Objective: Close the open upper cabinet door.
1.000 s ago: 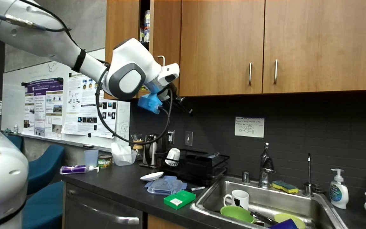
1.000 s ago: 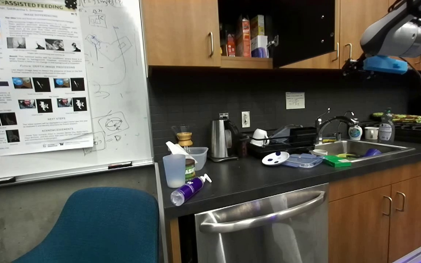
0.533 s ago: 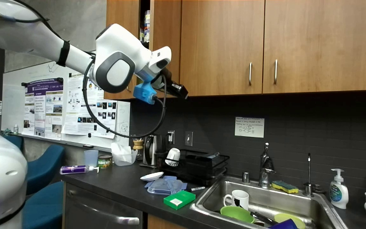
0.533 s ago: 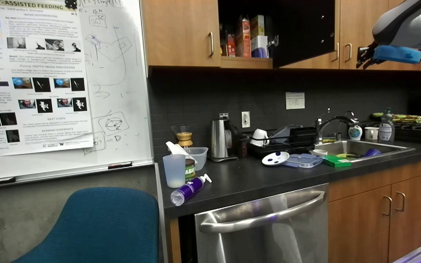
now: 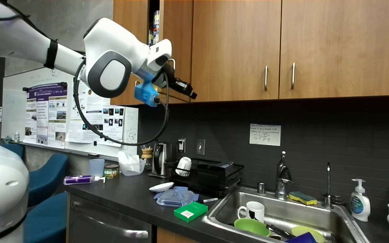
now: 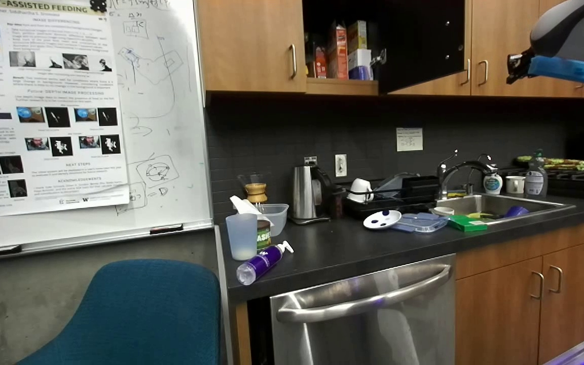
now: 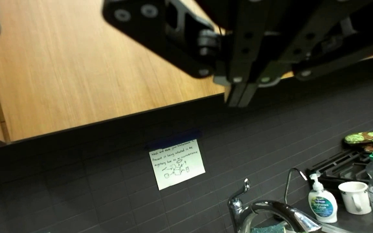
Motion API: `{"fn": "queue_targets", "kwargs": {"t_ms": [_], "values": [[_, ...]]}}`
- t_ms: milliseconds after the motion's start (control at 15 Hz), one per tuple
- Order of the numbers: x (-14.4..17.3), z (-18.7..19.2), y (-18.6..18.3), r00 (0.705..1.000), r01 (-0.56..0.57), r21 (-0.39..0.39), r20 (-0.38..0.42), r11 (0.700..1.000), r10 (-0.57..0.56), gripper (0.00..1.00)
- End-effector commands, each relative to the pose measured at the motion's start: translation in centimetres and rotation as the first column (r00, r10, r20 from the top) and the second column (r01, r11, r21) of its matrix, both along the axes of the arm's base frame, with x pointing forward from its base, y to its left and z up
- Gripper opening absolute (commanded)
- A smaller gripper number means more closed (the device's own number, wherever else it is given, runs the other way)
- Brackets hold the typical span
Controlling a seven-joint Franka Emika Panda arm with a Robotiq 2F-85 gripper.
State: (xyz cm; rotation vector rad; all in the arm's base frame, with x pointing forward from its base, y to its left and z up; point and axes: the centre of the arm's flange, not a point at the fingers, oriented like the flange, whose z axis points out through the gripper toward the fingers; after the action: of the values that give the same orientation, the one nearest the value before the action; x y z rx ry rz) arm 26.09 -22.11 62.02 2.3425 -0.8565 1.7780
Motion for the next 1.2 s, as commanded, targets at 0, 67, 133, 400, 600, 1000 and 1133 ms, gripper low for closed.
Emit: {"fn": "queue_targets", "kwargs": {"t_ms": [0, 67, 133, 400, 600, 1000, 1133], "values": [[-2.0, 0.4, 2.1, 0.999, -0.017, -0.058, 0.035, 0.998, 0.019, 0.0], [-2.2, 0.6, 3.0, 0.999, -0.032, -0.083, 0.035, 0.996, 0.035, 0.0], [-2.2, 0.7, 4.1, 0.998, -0.049, -0.106, 0.032, 0.993, 0.052, 0.0], [-2.1, 0.3, 9.5, 0.992, -0.125, -0.25, 0.002, 0.96, 0.129, 0.0], [-1.6, -0.4, 14.8, 0.979, -0.203, -0.388, -0.064, 0.899, 0.193, 0.0], [-1.3, -2.1, 24.3, 0.938, -0.346, -0.593, -0.219, 0.727, 0.269, 0.0], [-1.5, -2.6, 27.4, 0.914, -0.406, -0.64, -0.283, 0.653, 0.291, 0.0]]}}
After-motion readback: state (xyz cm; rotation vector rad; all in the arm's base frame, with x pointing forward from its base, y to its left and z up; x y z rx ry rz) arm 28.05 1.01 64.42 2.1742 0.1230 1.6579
